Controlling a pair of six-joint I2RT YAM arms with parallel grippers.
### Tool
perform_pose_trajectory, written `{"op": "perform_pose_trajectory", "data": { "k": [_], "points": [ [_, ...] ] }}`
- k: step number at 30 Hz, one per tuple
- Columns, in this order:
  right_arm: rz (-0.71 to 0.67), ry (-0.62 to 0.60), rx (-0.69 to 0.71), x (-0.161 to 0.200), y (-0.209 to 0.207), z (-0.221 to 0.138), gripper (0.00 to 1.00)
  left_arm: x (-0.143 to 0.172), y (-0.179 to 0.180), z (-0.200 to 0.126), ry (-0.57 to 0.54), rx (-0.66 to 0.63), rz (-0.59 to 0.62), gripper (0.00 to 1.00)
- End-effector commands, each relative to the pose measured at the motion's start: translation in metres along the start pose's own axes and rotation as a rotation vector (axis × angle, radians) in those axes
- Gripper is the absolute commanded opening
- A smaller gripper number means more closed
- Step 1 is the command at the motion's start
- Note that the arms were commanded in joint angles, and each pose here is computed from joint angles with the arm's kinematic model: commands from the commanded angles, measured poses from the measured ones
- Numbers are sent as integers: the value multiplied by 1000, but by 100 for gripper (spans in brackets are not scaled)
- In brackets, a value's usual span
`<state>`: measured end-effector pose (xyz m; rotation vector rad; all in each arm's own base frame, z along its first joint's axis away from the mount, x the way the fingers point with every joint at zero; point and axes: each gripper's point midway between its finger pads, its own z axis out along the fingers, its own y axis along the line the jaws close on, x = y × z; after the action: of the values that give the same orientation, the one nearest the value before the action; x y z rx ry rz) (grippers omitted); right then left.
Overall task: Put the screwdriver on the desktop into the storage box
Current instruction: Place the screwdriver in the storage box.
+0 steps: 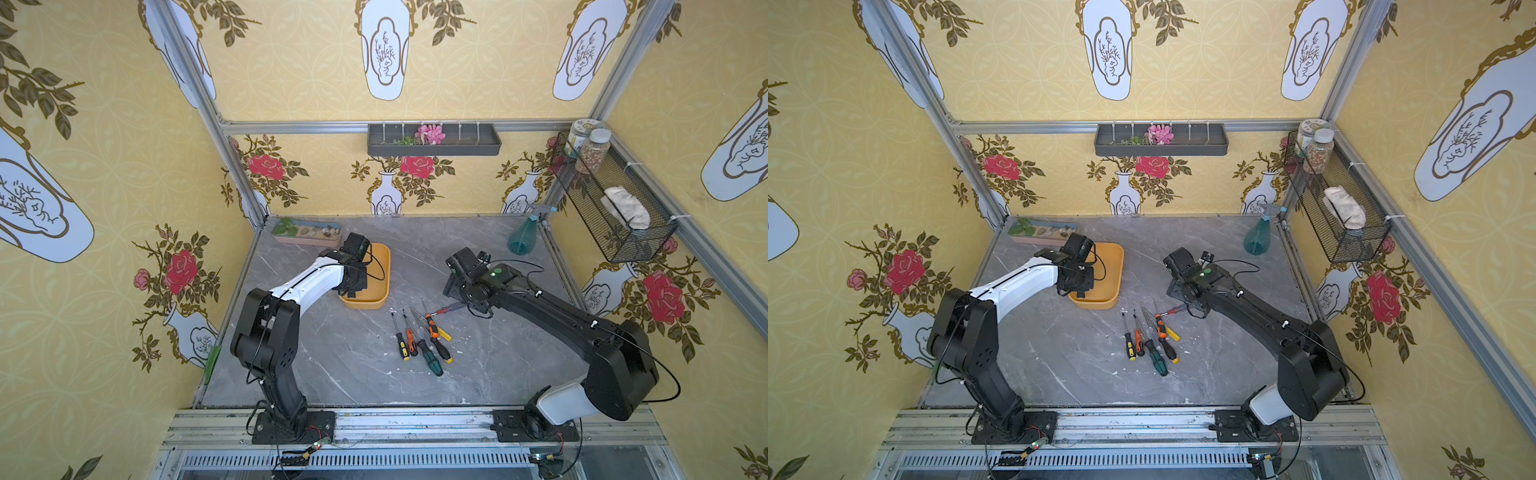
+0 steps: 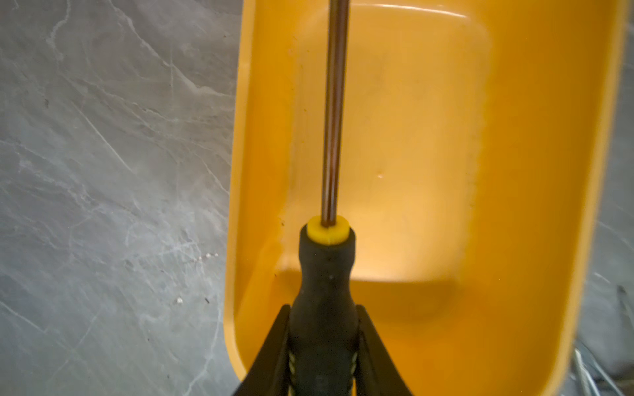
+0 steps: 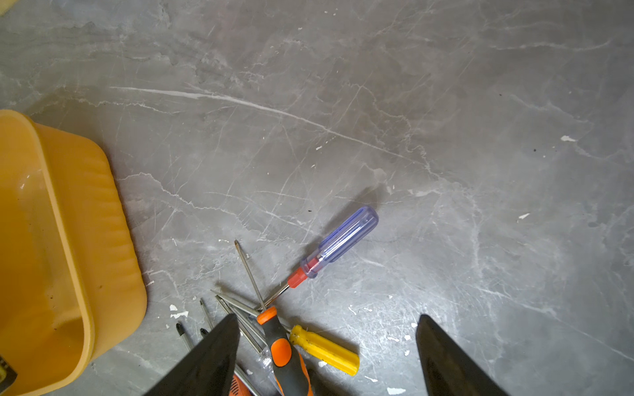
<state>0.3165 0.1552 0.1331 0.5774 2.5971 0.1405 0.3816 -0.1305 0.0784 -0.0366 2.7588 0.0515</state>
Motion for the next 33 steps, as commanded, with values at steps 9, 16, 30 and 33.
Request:
{"op": "perform_pose_trajectory", "data": {
  "k": [9,16,30,33],
  "points": [
    [-58,38,-20,8,30,12,83,-4,-14,42,33,27,42,44],
    [-246,110,-43,49,61,9,83,-22,-14,12,-41,57,-16,60],
    [-712,406,-96,187,112,0,61,-22,17,-108,-394,316,-554,57],
    [-731,414,-69,190,118,12,56,-12,30,-107,-391,344,-667,57]
  ]
}}
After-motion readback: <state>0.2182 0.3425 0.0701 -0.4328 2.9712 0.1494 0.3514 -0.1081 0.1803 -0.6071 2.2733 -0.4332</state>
